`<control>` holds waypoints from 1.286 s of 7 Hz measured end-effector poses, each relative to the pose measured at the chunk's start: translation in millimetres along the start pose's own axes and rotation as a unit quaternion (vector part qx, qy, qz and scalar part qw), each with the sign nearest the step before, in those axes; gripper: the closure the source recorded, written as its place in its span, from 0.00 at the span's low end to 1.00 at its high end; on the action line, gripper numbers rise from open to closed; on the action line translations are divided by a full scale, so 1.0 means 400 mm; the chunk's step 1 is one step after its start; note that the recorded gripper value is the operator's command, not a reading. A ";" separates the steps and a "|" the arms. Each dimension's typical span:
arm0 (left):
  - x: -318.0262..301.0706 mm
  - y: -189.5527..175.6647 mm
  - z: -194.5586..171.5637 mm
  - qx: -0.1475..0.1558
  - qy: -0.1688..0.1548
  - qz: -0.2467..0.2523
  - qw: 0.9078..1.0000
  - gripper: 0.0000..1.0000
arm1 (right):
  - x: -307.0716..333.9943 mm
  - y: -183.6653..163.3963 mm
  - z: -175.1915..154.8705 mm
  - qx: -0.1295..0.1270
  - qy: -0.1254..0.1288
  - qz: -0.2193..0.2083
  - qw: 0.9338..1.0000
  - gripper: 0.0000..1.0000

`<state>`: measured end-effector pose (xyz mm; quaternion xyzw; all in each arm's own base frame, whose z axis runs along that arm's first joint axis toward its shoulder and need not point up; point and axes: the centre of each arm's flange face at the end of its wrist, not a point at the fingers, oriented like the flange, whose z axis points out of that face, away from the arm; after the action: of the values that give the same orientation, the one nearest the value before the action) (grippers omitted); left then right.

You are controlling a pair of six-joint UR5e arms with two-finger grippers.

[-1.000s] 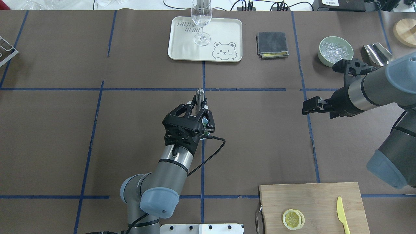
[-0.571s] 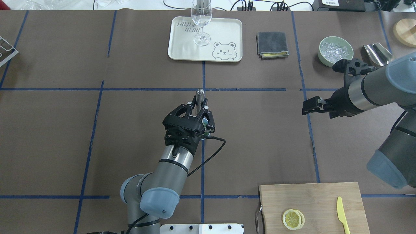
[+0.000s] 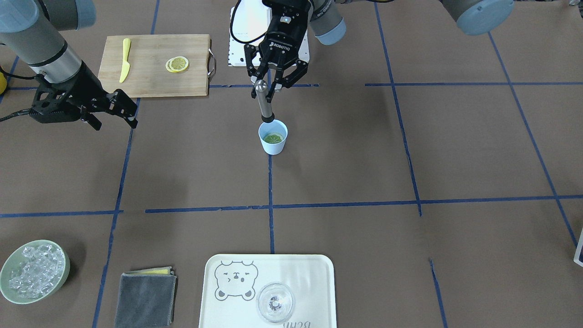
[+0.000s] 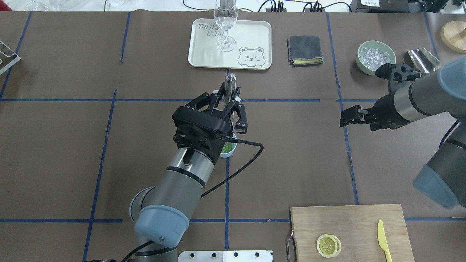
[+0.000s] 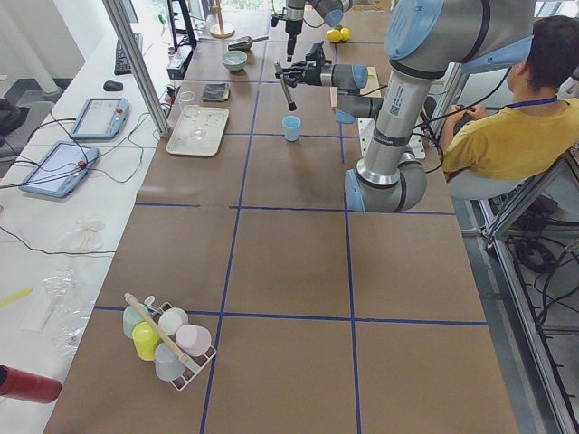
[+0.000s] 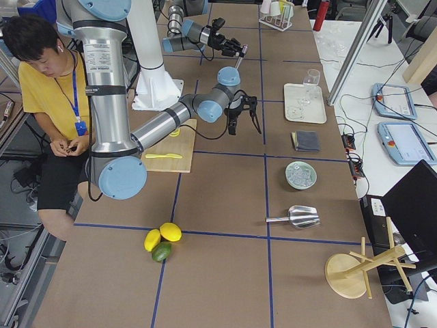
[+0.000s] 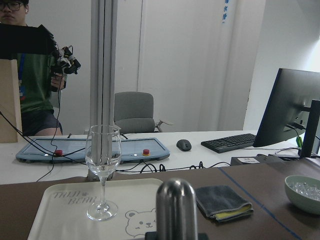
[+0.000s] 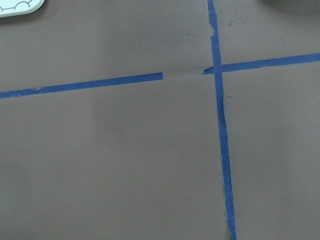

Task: Squeeze lemon into cup
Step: 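Lift the muddler out of the cup and carry it back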

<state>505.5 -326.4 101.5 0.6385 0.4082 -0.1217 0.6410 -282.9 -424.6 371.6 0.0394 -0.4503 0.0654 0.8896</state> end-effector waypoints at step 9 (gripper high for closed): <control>-0.635 0.090 -0.001 -0.213 0.075 0.106 0.968 1.00 | 0.024 0.001 0.015 -0.005 0.009 0.006 1.000 0.00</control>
<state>367.7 -413.3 299.9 0.5343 0.4021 0.0846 0.7387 -282.1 -424.2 382.8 0.0321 -0.4432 0.0689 0.8932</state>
